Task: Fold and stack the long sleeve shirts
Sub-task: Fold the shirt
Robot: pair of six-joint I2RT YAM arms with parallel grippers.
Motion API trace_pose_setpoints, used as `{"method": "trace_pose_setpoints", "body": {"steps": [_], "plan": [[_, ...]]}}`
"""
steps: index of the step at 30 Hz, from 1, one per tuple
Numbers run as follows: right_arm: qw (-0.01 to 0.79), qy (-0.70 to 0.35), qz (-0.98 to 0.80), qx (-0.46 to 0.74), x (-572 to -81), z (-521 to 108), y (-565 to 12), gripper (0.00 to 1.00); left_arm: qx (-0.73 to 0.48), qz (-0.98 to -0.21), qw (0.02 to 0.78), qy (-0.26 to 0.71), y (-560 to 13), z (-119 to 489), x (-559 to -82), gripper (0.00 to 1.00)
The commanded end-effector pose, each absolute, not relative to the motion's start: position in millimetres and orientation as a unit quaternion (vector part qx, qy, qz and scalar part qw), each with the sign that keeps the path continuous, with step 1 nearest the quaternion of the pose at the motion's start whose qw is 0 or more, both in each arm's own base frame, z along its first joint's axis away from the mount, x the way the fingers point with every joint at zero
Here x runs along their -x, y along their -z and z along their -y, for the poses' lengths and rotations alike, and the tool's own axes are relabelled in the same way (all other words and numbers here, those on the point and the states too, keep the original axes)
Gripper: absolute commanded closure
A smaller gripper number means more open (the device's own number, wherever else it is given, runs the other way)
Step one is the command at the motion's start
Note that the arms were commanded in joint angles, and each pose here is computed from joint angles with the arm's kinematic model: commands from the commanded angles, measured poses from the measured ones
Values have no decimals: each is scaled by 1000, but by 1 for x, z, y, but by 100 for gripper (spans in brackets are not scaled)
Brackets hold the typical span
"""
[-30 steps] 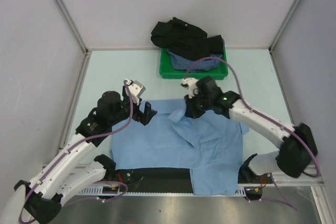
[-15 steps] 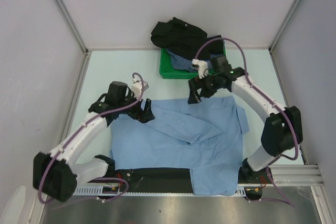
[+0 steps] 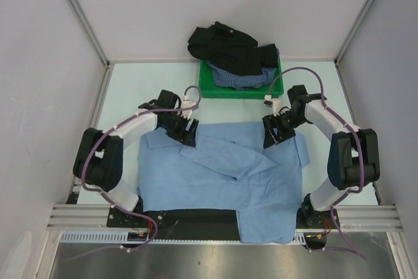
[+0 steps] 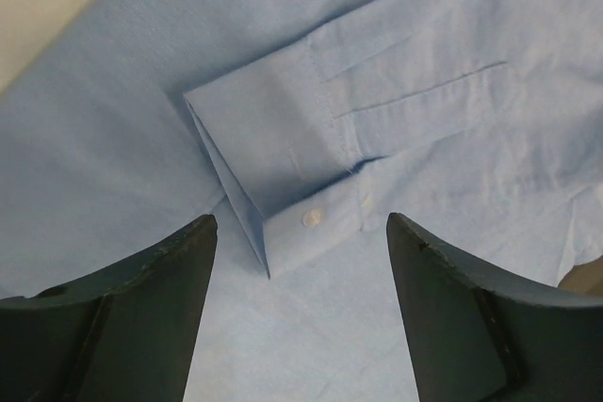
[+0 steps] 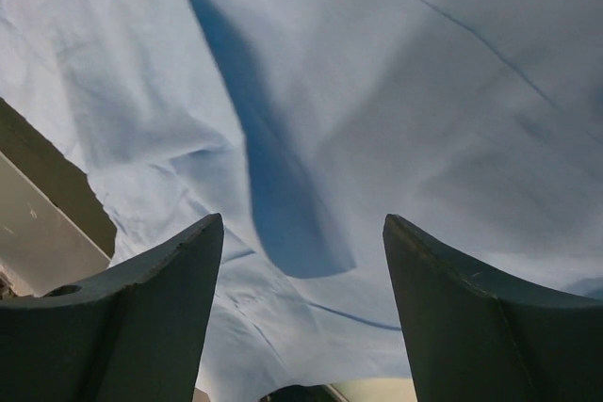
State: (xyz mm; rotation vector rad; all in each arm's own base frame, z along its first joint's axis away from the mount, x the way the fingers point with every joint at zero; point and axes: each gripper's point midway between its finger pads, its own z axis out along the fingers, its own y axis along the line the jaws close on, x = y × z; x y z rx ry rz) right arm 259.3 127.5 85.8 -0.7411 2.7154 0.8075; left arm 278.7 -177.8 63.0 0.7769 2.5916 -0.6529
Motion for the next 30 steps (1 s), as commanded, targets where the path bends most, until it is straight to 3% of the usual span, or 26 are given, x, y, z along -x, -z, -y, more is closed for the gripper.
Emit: {"method": "trace_pose_setpoints", "body": {"steps": [1, 4, 6, 8, 9, 11, 12, 15, 30], "plan": [[89, -286, -919, 254, -261, -114, -76, 27, -259, -917, 185, 242, -61, 187, -304, 23], [65, -295, -921, 246, -255, -112, -64, 27, -246, -923, 171, 239, -51, 188, -307, 25], [57, -305, -920, 241, -253, -113, -61, 28, -236, -927, 163, 242, -47, 188, -307, 32], [54, -310, -919, 237, -253, -113, -60, 29, -229, -928, 160, 245, -47, 189, -307, 44], [53, -312, -919, 234, -253, -113, -60, 31, -227, -929, 160, 246, -48, 188, -306, 57], [55, -313, -919, 235, -253, -112, -62, 31, -216, -928, 167, 253, -56, 182, -308, 68], [57, -312, -919, 234, -254, -111, -62, 31, -211, -929, 163, 255, -57, 179, -305, 81], [65, -312, -918, 236, -255, -110, -66, 31, -190, -934, 172, 248, -66, 158, -309, 100], [90, -288, -921, 247, -283, -108, -71, 43, -119, -961, 162, 188, -51, 96, -303, 100]]}}
